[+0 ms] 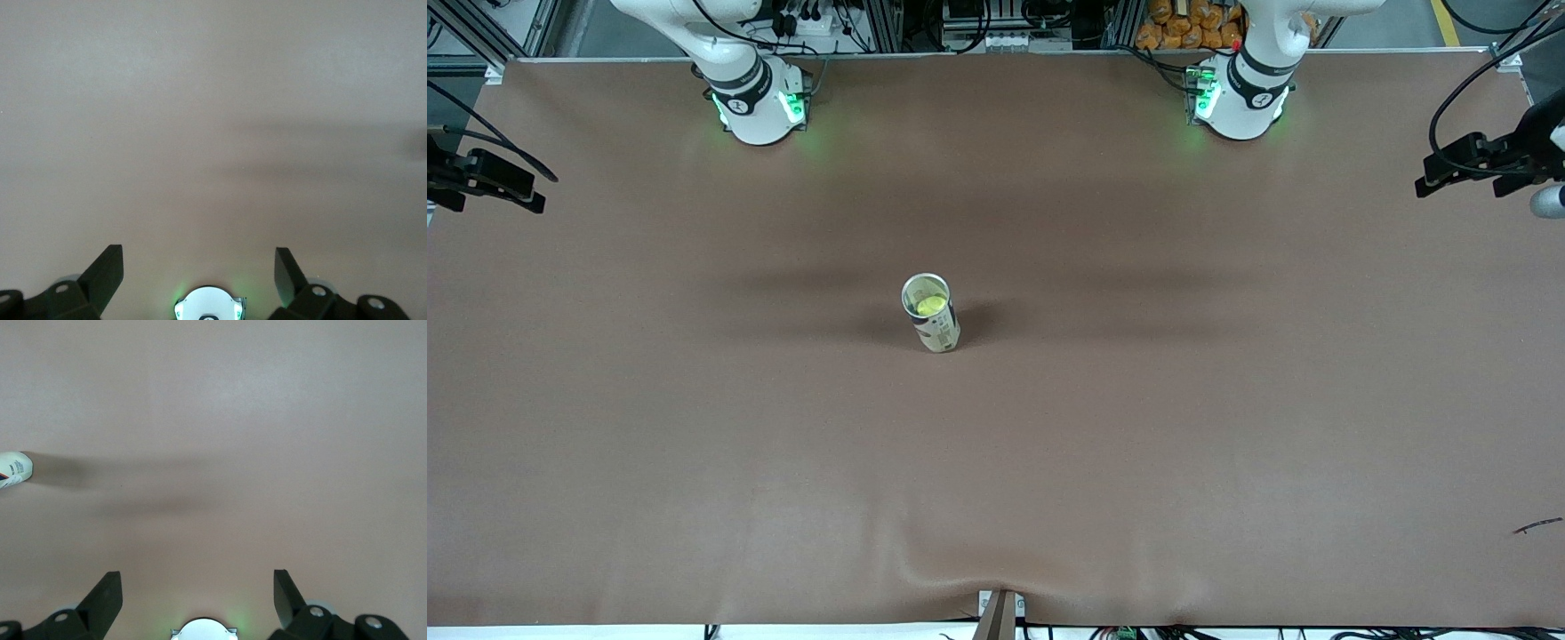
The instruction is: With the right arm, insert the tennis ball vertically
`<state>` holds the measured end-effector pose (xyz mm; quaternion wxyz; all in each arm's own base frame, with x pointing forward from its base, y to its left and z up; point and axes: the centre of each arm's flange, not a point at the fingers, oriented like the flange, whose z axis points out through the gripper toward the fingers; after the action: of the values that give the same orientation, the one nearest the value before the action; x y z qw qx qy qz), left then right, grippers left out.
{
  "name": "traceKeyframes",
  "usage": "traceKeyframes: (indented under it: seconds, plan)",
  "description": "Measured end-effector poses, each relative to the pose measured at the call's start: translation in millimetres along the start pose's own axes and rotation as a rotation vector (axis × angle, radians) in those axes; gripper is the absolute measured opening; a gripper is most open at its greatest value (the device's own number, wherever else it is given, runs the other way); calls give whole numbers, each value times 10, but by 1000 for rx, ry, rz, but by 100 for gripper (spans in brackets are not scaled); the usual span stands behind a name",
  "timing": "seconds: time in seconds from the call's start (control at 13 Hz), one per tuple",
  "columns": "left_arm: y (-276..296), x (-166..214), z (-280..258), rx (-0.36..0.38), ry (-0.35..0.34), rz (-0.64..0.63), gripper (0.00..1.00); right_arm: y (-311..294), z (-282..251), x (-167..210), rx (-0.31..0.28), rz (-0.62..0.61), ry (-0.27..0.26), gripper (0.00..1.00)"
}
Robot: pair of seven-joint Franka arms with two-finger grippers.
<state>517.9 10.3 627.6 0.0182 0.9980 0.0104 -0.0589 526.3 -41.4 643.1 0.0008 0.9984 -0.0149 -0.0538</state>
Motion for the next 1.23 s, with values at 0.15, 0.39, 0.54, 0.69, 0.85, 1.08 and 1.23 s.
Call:
traceKeyframes:
  seconds: [0.15,0.39,0.54,0.69,0.85,1.08,1.23]
  plan:
    - [-25,26,23,1,-1,-6,100,1,-6,3,0,0,4,100]
    - [7,32,19,5,5,-2,100,19,2,8,0,4,2,100]
    - [5,35,15,6,9,-3,100,26,18,26,0,5,3,100]
    - [1,36,14,6,10,-3,100,26,34,38,0,5,0,100]
    - [10,36,15,6,10,-2,100,27,63,59,0,5,-5,100]
    - [17,38,14,6,11,-1,100,24,83,80,0,4,-6,100]
    - [27,42,10,7,15,-31,100,25,86,83,0,4,-7,100]
